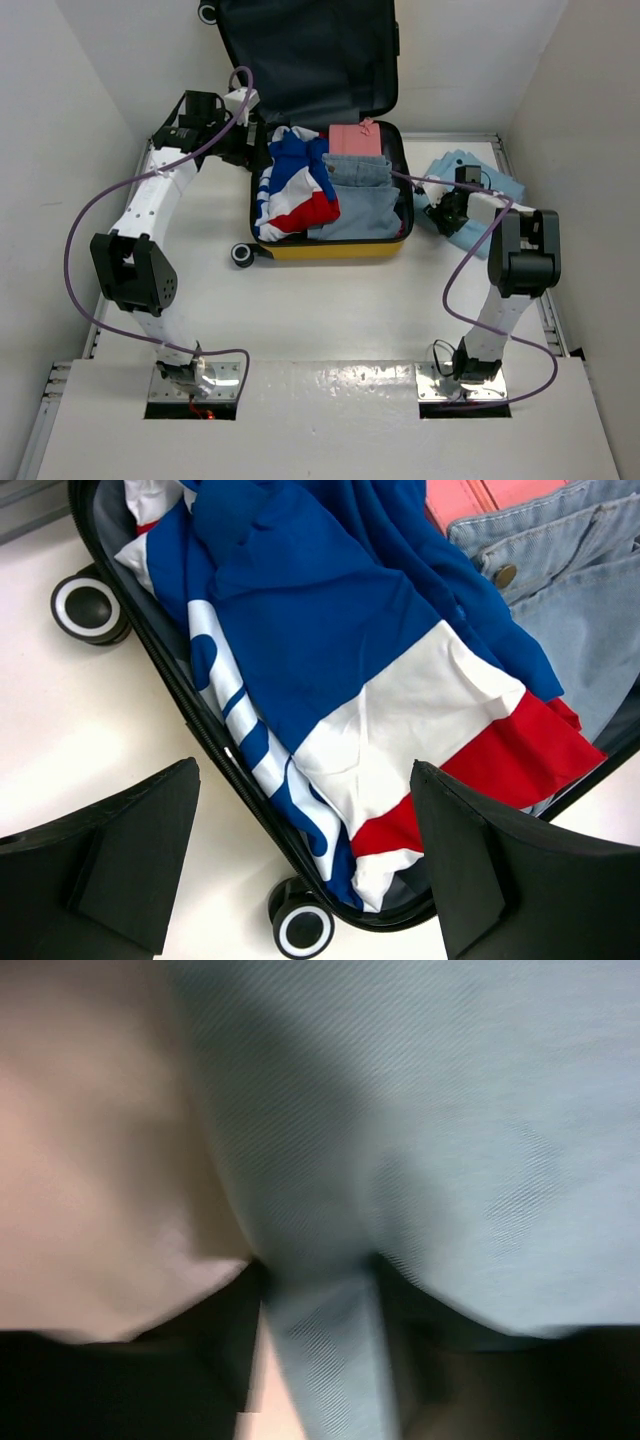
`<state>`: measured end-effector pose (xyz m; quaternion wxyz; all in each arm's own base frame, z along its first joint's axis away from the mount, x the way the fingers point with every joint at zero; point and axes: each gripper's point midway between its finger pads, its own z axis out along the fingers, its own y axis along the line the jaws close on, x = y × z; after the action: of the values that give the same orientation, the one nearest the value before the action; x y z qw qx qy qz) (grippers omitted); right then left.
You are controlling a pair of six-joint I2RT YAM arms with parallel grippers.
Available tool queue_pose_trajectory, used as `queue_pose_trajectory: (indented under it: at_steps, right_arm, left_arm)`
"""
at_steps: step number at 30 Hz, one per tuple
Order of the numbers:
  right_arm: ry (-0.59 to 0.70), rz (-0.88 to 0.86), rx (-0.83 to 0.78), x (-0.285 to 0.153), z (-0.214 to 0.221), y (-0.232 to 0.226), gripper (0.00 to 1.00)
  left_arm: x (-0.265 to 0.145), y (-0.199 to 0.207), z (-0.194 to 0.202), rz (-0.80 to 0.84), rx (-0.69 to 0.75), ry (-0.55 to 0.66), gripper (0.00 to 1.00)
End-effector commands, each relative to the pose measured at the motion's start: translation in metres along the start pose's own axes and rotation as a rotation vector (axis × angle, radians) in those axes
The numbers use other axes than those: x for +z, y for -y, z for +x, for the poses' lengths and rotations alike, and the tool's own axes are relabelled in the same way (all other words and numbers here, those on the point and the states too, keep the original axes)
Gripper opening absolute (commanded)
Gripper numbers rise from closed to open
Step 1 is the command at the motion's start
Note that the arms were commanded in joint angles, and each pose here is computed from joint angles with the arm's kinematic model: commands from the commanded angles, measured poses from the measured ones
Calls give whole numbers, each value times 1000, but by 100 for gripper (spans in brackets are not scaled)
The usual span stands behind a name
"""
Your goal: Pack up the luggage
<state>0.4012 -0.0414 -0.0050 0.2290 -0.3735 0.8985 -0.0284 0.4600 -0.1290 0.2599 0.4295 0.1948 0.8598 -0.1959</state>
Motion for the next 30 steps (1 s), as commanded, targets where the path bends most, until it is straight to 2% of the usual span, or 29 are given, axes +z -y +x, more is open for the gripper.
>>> queue_pose_trajectory:
  at_steps: [1,3,4,5,7,8,10,11,12,13,14,15,17,18,19,22,27,28,29,30]
  right_arm:
    - [15,138,-52,17,-3,28,33]
    - [2,144,-38,18,1,31,16]
    - [3,144,-22,16,2,31,4]
    - [4,141,-14,15,2,31,0]
    - [8,125,41,7,7,32,0]
    - [61,114,55,-3,-5,35,0]
    - [63,53,189,-21,4,37,0]
    - [138,-44,282,-33,-9,35,0]
    - [187,-52,324,-46,-26,54,0]
    - [174,-127,413,-70,-26,56,0]
    - [271,-271,529,-77,-45,48,0]
    - [369,-237,520,-104,-81,89,0]
    - [415,-415,685,-130,-103,76,0]
    - [425,-449,719,-127,-111,79,0]
    - [520,-432,721,-150,-139,98,0]
    - [662,-482,779,-177,-186,105,0]
    - [793,-638,844,-220,-244,88,0]
    - [775,-669,881,-210,-241,81,0]
    - [862,-656,801,-220,-258,85,0]
    - [850,-707,895,-227,-264,83,0]
  left_arm:
    - [-20,1,-15,-14,27,51,89]
    - [-18,-4,-15,-21,22,52,89]
    - [-18,-5,-15,-21,22,52,89]
    - [-18,-5,-15,-21,22,52,89]
    - [-19,-4,-19,-22,25,60,89]
    - [-20,-4,-19,-22,26,60,89]
    - [-18,-10,-16,-30,16,54,89]
    - [-18,-9,-16,-21,16,55,89]
    - [-19,-11,-16,-20,12,57,89]
    - [-19,-12,-18,-21,16,65,89]
    - [-14,-11,-12,-6,-3,49,89]
    - [-13,-10,-14,2,1,58,89]
    - [-10,-14,-10,5,-17,54,89]
    - [-10,-13,-10,5,-27,54,89]
    - [-11,-16,-10,7,-43,56,89]
    - [-8,-20,-7,8,-61,53,89]
    - [-18,-29,-4,-9,-74,65,89]
    - [-18,-33,2,-7,-87,57,89]
    - [-22,-36,4,-14,-93,56,89]
    - [-25,-34,2,-15,-89,64,89]
